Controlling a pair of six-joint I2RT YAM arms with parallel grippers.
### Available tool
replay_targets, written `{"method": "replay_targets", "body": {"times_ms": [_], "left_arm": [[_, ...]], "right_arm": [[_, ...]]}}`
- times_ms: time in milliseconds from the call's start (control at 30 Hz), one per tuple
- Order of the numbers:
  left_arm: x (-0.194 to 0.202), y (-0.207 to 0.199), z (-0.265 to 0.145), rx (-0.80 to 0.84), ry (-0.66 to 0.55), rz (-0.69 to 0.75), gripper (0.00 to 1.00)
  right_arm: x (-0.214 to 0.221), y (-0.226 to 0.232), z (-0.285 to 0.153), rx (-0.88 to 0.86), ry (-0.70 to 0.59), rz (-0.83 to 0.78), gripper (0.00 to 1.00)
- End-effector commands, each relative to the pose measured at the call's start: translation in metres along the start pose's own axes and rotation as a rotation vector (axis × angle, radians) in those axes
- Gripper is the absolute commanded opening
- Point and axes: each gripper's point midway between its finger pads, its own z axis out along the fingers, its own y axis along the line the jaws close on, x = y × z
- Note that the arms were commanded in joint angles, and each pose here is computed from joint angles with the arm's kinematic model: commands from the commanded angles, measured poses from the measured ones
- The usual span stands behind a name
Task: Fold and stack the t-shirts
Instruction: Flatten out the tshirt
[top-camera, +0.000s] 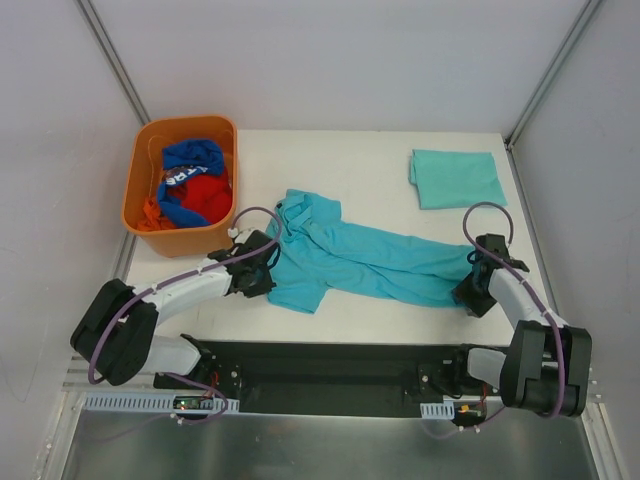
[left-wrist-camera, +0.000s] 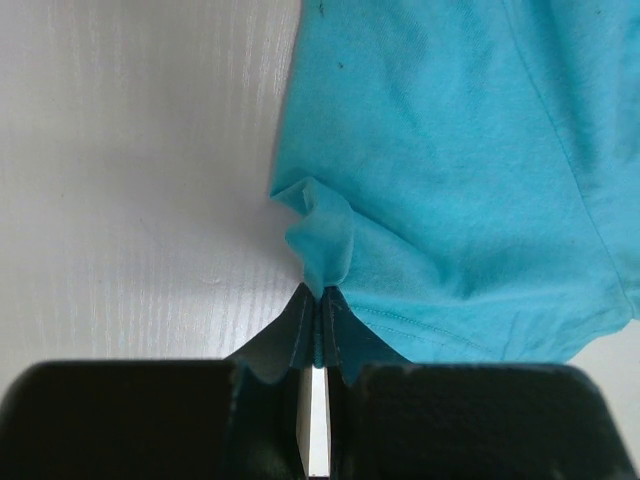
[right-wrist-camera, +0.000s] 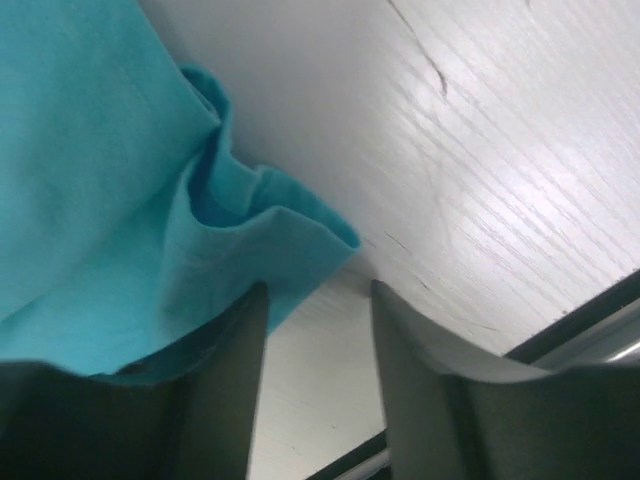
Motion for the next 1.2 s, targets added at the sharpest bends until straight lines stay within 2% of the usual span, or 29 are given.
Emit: {"method": "replay_targets", "body": {"times_ms": [0,33,67,133,167,233,333,433,467,533,567,700,800,867,900,933,1100,1167], "left_arm": [[-0.007,0.004,-0.007,0.013,-0.036,-0.004,0.00],[-0.007,0.004,-0.008,0.016,-0.039,-0.005,0.00],[-0.008,0.004,-0.009,0.019,-0.043,-0.006,0.00],[-0.010,0.005,-0.011,0.027,-0.059,-0.014,0.00],[-0.011,0.005,-0.013,0.030,-0.062,-0.016,0.00],[-0.012,0.005,-0.016,0.041,-0.074,-0.018,0.00],[-0.020,0.000,-0.025,0.077,-0.110,-0.005,0.00],[-0.038,-0.010,-0.049,0.149,-0.195,0.001,0.00],[-0.047,-0.015,-0.064,0.197,-0.246,-0.007,0.00],[-0.067,-0.019,-0.088,0.238,-0.342,-0.005,0.00],[-0.079,-0.021,-0.109,0.286,-0.414,-0.021,0.00],[-0.112,-0.029,-0.183,0.429,-0.609,-0.025,0.00],[-0.135,-0.038,-0.265,0.581,-0.764,-0.001,0.00],[-0.140,-0.040,-0.305,0.659,-0.831,0.023,0.00],[-0.146,-0.039,-0.338,0.705,-0.892,0.040,0.00],[-0.147,-0.038,-0.357,0.737,-0.925,0.047,0.00],[-0.139,-0.027,-0.477,0.967,-1.108,0.132,0.00],[-0.132,-0.026,-0.506,1.037,-1.140,0.167,0.00]], "right_arm": [[-0.002,0.022,0.023,-0.070,0.021,-0.013,0.40],[-0.002,0.024,0.024,-0.073,0.029,-0.014,0.37],[-0.002,0.025,0.025,-0.075,0.033,-0.020,0.28],[-0.001,0.029,0.028,-0.086,0.051,-0.030,0.22],[0.000,0.031,0.029,-0.096,0.056,-0.034,0.12],[0.000,0.038,0.028,-0.136,0.065,-0.056,0.01],[-0.006,0.045,0.018,-0.188,0.034,-0.080,0.01],[-0.025,0.051,-0.009,-0.259,-0.070,-0.102,0.01],[-0.041,0.056,-0.033,-0.314,-0.160,-0.095,0.01],[-0.051,0.048,-0.056,-0.315,-0.238,-0.095,0.01],[-0.063,0.045,-0.081,-0.353,-0.327,-0.077,0.01],[-0.089,0.032,-0.170,-0.456,-0.550,-0.032,0.01],[-0.100,0.016,-0.235,-0.524,-0.705,-0.003,0.01],[-0.103,0.004,-0.269,-0.550,-0.780,0.011,0.01],[-0.102,-0.003,-0.280,-0.547,-0.799,0.010,0.00],[-0.107,-0.012,-0.310,-0.571,-0.869,0.035,0.00],[-0.099,-0.047,-0.390,-0.654,-1.051,0.075,0.01],[-0.093,-0.063,-0.423,-0.694,-1.129,0.104,0.01]]}}
